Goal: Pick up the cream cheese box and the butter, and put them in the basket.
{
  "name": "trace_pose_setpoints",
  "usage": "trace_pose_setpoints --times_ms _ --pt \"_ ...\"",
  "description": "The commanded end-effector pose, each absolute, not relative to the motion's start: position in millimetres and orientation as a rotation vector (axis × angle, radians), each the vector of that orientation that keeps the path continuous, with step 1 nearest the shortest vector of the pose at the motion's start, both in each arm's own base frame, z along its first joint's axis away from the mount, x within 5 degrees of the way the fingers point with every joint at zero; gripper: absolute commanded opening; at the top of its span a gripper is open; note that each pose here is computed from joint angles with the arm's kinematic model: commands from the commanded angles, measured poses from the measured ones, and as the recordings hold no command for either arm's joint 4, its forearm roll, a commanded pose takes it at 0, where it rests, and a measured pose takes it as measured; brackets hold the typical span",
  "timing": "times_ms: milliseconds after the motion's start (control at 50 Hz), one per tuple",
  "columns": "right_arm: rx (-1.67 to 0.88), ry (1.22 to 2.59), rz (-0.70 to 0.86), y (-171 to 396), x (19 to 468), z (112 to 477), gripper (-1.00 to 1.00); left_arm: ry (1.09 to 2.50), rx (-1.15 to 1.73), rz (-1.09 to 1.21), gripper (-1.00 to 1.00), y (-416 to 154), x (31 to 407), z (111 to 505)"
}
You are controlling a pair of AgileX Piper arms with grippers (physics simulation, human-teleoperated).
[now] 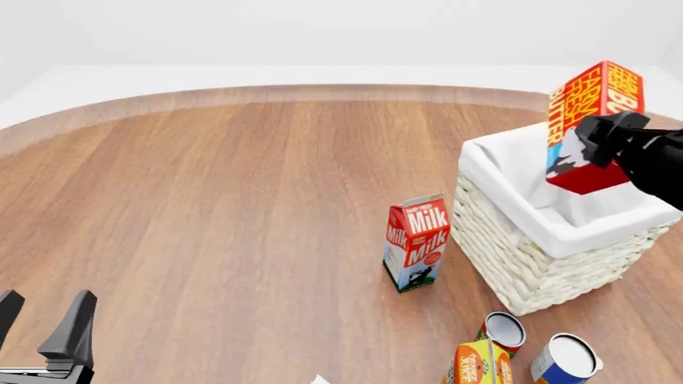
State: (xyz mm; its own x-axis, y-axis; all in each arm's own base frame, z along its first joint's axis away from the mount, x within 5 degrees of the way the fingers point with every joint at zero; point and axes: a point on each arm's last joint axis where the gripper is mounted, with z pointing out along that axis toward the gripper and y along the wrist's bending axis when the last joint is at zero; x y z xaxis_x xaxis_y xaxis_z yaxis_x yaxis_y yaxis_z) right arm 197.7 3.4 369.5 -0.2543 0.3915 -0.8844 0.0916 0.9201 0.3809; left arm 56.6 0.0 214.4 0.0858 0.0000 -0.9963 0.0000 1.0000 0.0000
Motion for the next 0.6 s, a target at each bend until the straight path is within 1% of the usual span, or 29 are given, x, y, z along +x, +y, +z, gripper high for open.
trace_pose_setpoints --times_ms 20,600 --pt "0.411 1.782 0.307 -2 199 368 -1.00 1.485 0.000 0.000 1.00 0 57 214" --pt "0.448 1.788 0.315 -4 204 355 -1.00 1.485 0.000 0.000 1.00 0 57 214"
